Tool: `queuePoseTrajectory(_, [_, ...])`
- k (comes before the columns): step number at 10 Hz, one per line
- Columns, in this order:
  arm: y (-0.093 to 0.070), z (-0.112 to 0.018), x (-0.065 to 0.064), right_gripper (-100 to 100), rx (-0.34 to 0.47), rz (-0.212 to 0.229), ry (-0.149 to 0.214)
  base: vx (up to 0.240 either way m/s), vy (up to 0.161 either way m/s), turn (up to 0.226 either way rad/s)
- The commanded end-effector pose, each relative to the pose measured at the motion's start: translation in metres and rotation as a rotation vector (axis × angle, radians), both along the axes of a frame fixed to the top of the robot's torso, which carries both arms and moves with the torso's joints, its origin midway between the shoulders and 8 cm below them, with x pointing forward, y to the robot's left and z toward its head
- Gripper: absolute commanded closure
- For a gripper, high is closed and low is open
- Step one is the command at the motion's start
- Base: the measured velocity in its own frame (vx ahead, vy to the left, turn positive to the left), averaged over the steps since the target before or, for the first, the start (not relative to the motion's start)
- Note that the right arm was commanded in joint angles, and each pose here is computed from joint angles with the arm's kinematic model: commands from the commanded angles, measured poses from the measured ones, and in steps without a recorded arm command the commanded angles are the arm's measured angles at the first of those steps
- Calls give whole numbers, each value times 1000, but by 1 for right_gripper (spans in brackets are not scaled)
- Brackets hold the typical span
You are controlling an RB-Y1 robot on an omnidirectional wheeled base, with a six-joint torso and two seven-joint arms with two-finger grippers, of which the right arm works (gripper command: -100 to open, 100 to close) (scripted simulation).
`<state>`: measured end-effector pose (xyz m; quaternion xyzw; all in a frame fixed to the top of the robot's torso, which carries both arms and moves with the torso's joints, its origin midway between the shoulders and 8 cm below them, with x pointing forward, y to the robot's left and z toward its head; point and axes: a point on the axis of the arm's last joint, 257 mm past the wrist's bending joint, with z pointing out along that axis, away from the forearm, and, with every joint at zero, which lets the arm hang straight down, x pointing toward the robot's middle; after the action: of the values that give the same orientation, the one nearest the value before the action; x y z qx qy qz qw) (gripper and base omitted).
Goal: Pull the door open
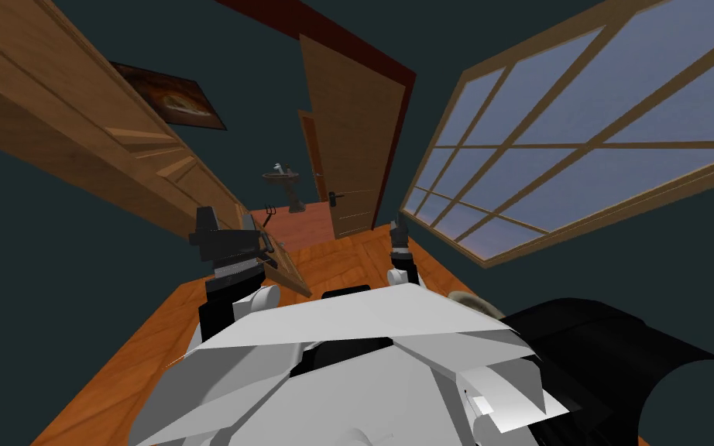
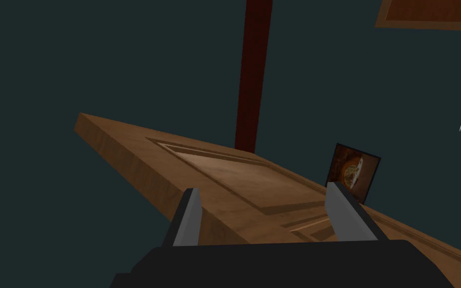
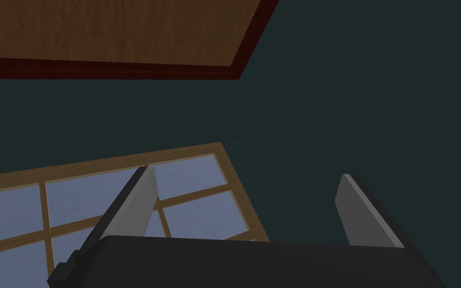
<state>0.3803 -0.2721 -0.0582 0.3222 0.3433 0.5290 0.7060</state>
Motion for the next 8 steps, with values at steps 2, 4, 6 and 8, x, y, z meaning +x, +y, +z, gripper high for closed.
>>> queuePoseTrajectory(2, [0, -19, 15, -100, 7, 4, 43, 116, -32, 157])
queuePoseTrajectory(4, [0, -33, 25, -100, 15, 6, 76, 124, -49, 168])
queuePoseTrajectory(6, [0, -48, 36, -100, 22, 7, 110, 115, -47, 155])
queuePoseTrajectory(8, [1, -63, 46, -100, 32, 9, 145, 140, -45, 168])
